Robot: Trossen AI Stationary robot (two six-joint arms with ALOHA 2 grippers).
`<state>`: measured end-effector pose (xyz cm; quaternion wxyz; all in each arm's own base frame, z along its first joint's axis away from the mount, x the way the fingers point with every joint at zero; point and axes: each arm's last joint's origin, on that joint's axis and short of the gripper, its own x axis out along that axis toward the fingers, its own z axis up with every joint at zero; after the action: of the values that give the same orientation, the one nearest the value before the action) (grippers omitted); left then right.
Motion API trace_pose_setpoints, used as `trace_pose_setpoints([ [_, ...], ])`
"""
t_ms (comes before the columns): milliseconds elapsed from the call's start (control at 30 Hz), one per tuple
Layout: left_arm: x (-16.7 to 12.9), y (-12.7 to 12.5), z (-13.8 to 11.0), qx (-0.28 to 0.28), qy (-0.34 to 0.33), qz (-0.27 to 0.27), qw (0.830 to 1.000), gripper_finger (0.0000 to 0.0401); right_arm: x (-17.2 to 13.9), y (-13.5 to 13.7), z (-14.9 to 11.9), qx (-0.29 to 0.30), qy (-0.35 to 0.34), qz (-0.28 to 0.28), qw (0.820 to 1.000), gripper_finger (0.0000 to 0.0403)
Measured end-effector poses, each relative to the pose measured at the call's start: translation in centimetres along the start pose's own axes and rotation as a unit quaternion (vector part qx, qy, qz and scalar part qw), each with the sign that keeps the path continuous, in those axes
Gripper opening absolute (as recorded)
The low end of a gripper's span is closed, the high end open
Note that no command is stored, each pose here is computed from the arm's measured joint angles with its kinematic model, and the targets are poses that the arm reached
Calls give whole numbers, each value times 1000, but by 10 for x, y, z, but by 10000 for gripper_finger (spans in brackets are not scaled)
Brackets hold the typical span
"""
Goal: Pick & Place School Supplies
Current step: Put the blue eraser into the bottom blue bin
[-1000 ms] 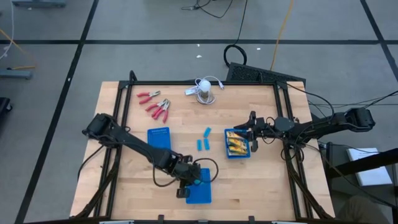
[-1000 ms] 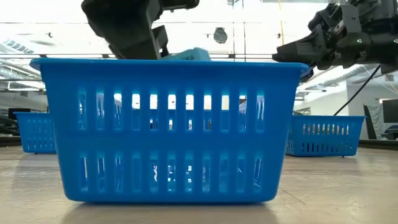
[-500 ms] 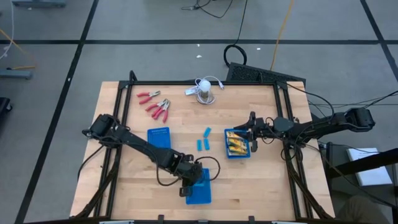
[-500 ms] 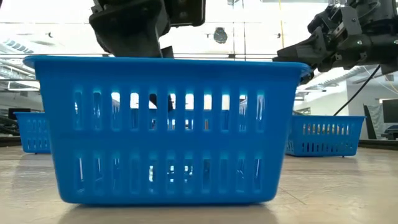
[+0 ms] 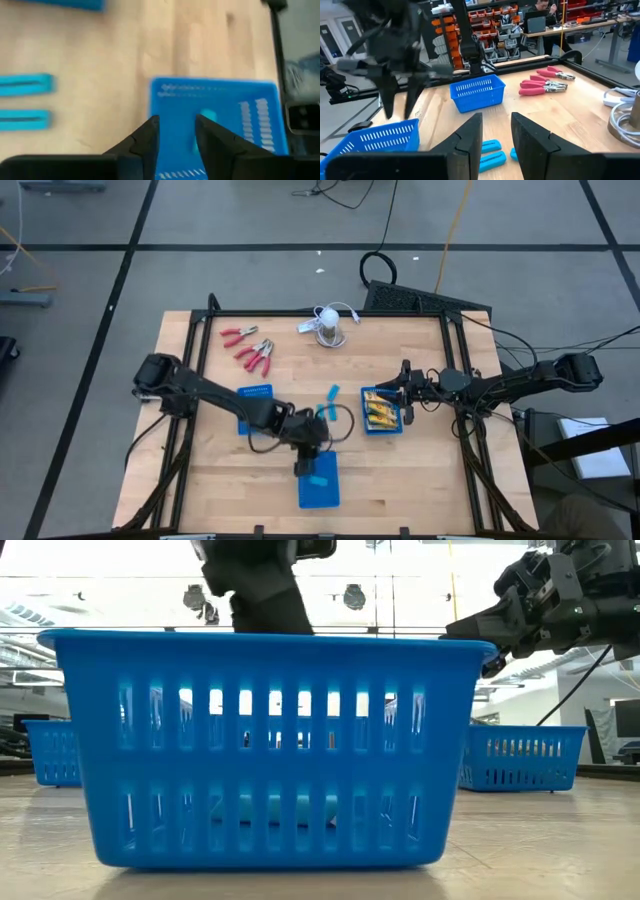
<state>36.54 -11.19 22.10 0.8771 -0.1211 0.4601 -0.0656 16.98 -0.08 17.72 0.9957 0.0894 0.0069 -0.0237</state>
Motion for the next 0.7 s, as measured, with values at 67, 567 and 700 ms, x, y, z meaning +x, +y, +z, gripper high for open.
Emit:
trace_pose_setpoints([
  [67, -4, 9, 6, -12, -15, 17, 1000, 140, 0, 0, 0, -6, 0, 0, 1000, 93],
  [567, -16, 123, 33, -94, -63, 171, 979, 292, 0, -1, 0, -23, 0, -3, 1000, 93],
  [700, -6, 147, 32, -129, -57, 182, 973, 295, 0, -2, 0, -27, -1, -8, 1000, 93],
])
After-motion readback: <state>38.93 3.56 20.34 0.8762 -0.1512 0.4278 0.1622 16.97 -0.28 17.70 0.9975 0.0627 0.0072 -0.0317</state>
